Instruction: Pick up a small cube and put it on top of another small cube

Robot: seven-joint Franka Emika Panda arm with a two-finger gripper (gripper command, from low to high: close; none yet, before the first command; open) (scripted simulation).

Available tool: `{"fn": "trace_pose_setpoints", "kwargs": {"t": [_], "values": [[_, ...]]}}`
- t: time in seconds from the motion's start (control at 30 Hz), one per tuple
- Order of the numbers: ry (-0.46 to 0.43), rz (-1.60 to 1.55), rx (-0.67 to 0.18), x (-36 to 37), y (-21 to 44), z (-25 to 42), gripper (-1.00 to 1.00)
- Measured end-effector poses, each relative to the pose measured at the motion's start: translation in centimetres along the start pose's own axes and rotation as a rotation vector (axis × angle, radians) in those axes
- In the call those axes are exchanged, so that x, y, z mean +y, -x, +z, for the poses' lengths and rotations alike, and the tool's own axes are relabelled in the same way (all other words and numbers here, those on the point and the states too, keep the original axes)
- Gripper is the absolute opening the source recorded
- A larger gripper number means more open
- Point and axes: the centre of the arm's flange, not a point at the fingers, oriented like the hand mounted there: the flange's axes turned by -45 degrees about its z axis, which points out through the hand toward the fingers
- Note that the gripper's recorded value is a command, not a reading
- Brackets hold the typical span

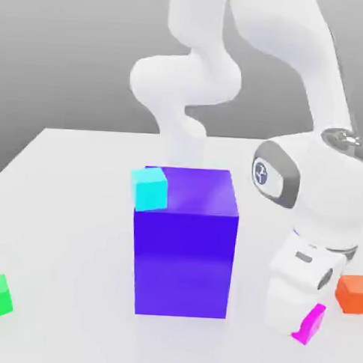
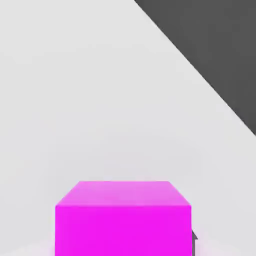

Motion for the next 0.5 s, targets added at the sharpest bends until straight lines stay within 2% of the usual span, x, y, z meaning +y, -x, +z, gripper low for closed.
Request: {"fn": "trace_pose_setpoints", "kwargs": {"t": [0.23,0.5], "values": [[0.000,0.454,-0.009,14.5,9.8,-1.3,-1.00],[-0.013,1.012,0.000,26.5,27.1,-1.3,-1.00]]}}
